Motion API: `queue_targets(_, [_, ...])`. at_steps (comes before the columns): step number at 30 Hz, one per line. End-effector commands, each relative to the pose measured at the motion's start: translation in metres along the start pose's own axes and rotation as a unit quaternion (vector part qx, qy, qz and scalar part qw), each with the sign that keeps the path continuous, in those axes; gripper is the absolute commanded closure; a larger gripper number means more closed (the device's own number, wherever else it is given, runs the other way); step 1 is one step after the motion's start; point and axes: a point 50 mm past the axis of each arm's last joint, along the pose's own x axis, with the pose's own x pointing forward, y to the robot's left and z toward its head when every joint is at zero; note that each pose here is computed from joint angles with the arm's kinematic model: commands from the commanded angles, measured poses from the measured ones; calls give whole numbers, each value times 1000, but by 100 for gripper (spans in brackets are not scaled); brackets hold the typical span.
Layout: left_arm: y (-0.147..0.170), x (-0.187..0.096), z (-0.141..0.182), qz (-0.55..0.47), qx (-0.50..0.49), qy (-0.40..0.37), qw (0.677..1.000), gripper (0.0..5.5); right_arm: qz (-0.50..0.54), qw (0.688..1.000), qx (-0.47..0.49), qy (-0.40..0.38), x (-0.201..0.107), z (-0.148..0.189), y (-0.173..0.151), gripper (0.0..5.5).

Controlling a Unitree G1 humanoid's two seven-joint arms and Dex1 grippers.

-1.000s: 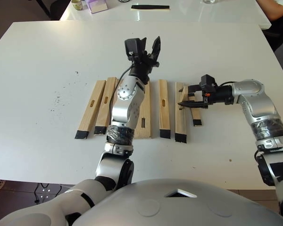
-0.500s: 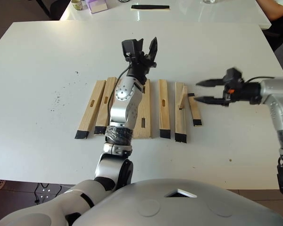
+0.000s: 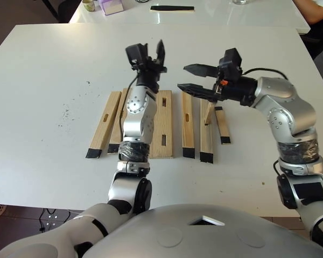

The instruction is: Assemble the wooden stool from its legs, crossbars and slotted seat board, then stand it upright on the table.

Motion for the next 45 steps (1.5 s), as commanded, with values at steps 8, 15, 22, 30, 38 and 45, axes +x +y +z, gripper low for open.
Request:
queue_targets(8, [43,14,42,74,19,-71,995,293,-2,1000,12,-5,-6,-2,2,268])
queue_targets(15, [33,13,33,59,12,-59,996,293,-23,995,-15,98,-12,-56,3,268])
queue_targets(22, [37,11,34,69,10,-60,996,293,-13,996,-24,-84,-9,37,4,268])
queue_targets(30, [59,-7,48,118,22,-85,989,293,73,994,29,70,-53,2,53,268])
queue_targets(38, [80,-38,48,168,34,-67,983,293,-25,963,112,243,-94,-73,75,268])
queue_targets(45, [78,-52,54,174,35,-49,983,293,-214,926,210,229,-82,-83,87,215])
